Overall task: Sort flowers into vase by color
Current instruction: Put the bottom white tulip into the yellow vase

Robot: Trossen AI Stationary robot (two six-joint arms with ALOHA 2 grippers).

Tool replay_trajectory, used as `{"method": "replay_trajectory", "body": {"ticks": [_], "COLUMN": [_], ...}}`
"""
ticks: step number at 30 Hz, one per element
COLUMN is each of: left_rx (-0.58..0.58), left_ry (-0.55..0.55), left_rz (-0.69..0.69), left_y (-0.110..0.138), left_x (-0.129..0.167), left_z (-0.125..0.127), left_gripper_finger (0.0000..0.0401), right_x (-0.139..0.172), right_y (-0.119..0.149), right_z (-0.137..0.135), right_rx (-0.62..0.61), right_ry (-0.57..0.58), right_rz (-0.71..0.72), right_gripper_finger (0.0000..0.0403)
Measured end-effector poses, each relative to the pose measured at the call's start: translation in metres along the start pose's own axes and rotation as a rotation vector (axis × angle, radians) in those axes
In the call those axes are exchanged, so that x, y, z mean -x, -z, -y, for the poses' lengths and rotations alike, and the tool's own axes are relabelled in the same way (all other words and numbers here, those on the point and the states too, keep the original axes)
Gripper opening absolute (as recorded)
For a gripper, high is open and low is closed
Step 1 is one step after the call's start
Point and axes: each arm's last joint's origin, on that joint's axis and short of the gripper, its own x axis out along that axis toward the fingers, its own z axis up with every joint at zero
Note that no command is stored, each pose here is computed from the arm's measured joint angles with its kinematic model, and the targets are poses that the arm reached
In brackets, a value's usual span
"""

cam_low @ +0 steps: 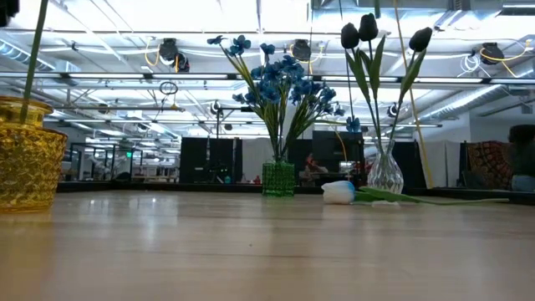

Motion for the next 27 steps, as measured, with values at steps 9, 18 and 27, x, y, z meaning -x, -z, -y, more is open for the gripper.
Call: {"method": "replay_trajectory", "body": {"ticks": [9, 18, 27], "left_rx": [-0.047, 0.077, 0.143], "left_ry": [0.23, 0.338, 0.354], "left_rz": [0.142, 0.129, 0.065], "left_y": [0.01, 0.028, 0.047], "left_x": [-0.076, -0.135, -0.164], "left_z": [0.028, 0.027, 0.019], "left_gripper_finger": [0.0176, 0.0176, 0.0176], "right_x": [-0.005, -0.008, -0.008], "right_y": [0.011, 0.021, 0.021], "right_z": [0.01, 0.011, 0.012], "right_rx": [-0.045, -0.015, 0.003], "right_ry": [0.068, 0.114, 0.137], "right_rz": [-0.026, -0.059, -0.067], "right_gripper_finger": [0.0006, 0.0006, 0.0006]}}
